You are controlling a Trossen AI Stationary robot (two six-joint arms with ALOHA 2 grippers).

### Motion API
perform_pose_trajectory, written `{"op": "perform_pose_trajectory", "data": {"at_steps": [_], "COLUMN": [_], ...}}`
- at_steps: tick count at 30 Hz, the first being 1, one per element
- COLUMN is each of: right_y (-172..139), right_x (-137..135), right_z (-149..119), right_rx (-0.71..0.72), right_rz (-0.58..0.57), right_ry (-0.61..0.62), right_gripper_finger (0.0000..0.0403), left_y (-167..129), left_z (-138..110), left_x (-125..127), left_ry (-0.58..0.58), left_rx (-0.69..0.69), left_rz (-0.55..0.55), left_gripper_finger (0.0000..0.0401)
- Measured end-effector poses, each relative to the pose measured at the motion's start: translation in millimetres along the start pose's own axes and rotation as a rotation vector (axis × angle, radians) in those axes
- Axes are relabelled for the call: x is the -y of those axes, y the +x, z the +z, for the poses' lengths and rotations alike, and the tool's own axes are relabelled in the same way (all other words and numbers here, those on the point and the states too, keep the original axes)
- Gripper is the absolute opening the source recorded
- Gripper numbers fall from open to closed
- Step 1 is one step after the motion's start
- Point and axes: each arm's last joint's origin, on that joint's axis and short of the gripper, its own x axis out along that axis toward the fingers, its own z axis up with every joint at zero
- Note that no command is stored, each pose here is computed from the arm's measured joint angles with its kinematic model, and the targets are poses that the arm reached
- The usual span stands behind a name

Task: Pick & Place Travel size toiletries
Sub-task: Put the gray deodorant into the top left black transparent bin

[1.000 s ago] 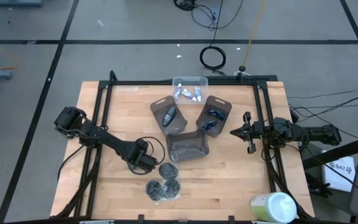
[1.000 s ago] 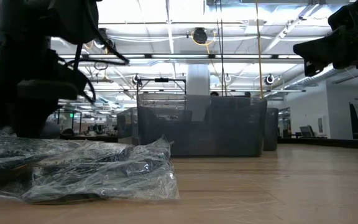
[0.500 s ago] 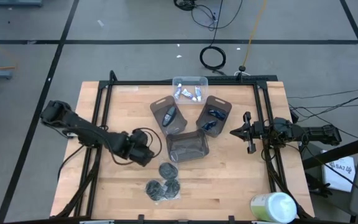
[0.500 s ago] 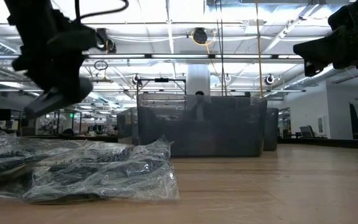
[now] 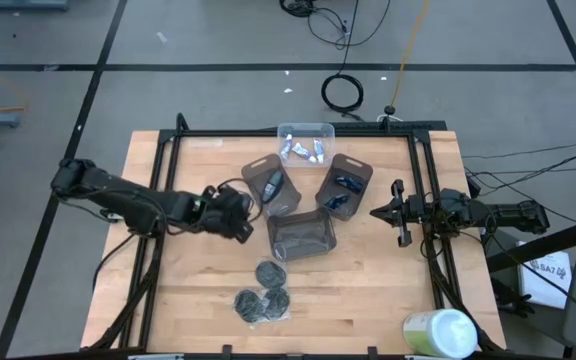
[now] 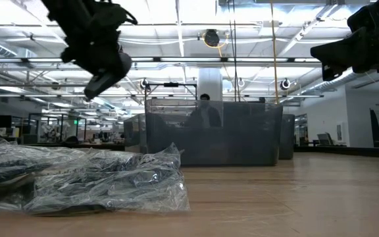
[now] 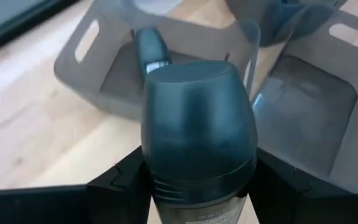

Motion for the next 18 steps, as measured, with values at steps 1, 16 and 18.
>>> {"op": "perform_pose_trajectory", "data": {"at_steps": [1,16,18], "right_y": [0,0,0], "right_x": [0,0,0], "right_z": [0,0,0], "right_rx": [0.000,0.000,0.000], "right_rz": [0.000,0.000,0.000], "right_ry": [0.000,0.000,0.000], "right_gripper_finger": [0.0004,0.0004,0.0004], "left_y": [2,23,24], "left_z": [3,60,67], "left_x": [-1,-16,-19], "left_ry": [0.013,0.191,0.207], "left_rx": [0.006,0.201,0.239], "left_rz": [-0.003,-0.190,-0.221], "left_gripper_finger": [0.0200,0.0200,0.0201]}}
